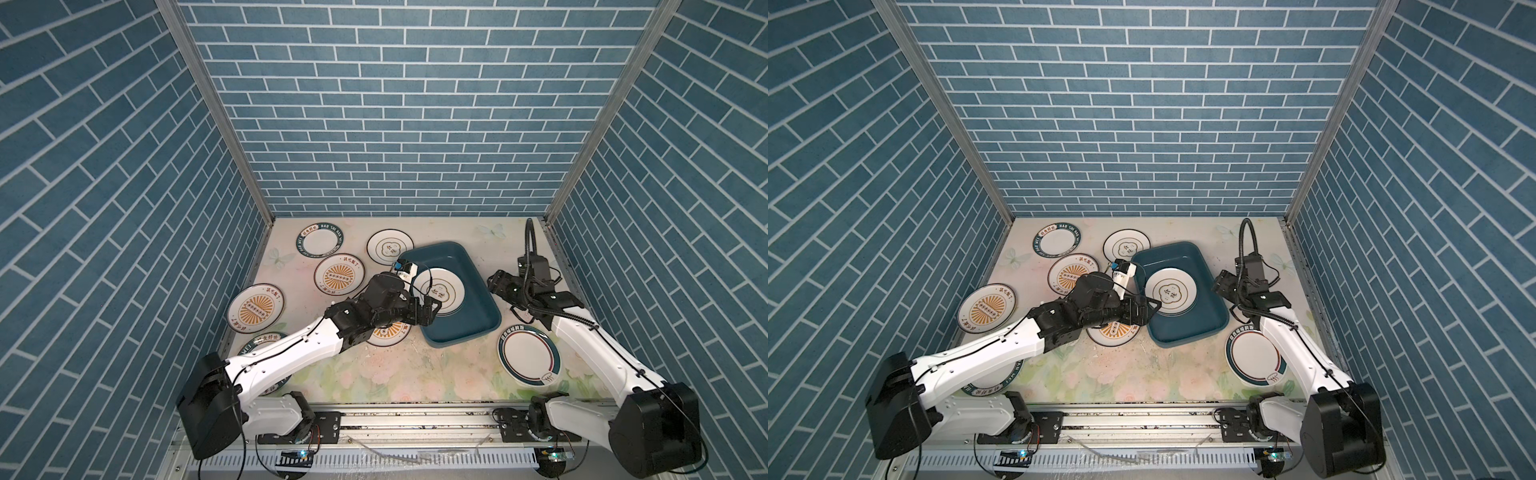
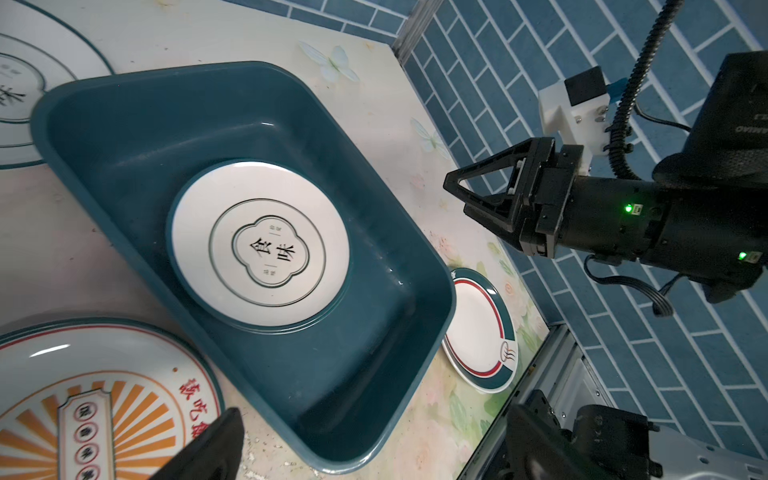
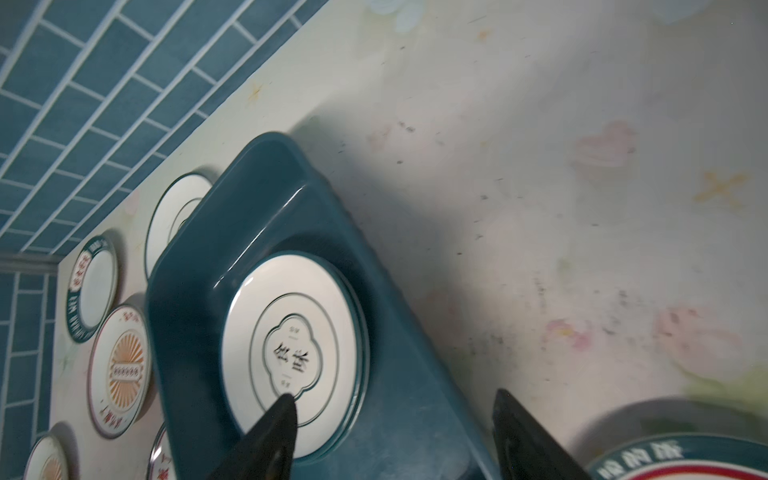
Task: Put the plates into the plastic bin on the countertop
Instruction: 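Reach the right gripper to the red-and-green-rimmed plate near the table edge, then grasp the red-rimmed plate's rim with the right gripper and tilt it up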
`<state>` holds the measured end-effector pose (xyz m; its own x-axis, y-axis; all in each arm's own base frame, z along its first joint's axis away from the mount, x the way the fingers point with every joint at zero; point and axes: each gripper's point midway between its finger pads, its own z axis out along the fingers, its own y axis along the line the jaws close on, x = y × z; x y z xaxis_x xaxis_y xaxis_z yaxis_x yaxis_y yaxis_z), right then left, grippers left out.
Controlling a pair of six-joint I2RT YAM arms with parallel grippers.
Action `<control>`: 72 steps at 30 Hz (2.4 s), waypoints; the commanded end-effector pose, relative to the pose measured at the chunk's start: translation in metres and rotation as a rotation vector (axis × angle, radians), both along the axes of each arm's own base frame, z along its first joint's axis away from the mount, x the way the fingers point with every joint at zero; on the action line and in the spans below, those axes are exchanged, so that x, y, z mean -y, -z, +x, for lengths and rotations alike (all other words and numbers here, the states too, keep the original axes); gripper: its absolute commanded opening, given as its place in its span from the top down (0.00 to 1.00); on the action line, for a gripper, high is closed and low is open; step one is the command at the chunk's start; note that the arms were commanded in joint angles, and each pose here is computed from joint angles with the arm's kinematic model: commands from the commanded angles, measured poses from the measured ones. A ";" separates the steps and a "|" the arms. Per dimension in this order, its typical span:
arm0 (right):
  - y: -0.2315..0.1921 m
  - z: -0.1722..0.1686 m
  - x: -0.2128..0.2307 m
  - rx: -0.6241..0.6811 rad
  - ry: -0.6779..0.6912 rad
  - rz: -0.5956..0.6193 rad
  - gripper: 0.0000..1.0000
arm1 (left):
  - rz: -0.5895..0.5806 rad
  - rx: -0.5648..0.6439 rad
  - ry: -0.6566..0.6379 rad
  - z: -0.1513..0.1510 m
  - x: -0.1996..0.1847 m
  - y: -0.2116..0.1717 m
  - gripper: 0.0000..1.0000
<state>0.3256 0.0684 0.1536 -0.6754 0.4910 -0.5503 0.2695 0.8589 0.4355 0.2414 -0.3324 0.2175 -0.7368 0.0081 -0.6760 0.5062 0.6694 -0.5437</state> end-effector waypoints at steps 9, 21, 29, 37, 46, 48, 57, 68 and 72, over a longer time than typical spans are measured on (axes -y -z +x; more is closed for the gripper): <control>0.029 -0.084 0.085 -0.175 0.316 0.028 0.23 | 0.014 0.073 0.264 -0.036 0.075 0.001 0.00; 0.060 -0.171 0.130 -0.299 0.646 0.022 0.20 | 0.084 0.075 0.381 -0.051 0.104 0.023 0.00; 0.097 -0.197 0.143 -0.430 0.809 0.024 0.19 | 0.096 0.103 0.410 -0.052 0.105 0.015 0.00; 0.107 -0.201 0.152 -0.428 0.878 0.026 0.19 | 0.070 0.079 0.416 -0.052 0.114 0.021 0.00; 0.139 -0.184 0.129 -0.419 0.795 0.181 0.21 | 0.073 0.094 0.401 -0.049 0.113 0.014 0.00; 0.145 -0.183 0.124 -0.418 0.780 0.204 0.22 | 0.075 0.094 0.392 -0.047 0.112 0.014 0.00; 0.152 -0.173 0.114 -0.364 0.740 0.274 0.53 | 0.081 0.100 0.360 -0.042 0.111 0.011 0.00; 0.151 -0.170 0.110 -0.372 0.708 0.284 0.93 | 0.103 0.121 0.309 -0.037 0.100 0.007 0.00; 0.143 -0.166 0.111 -0.346 0.702 0.288 1.00 | 0.109 0.121 0.304 -0.036 0.099 0.008 0.00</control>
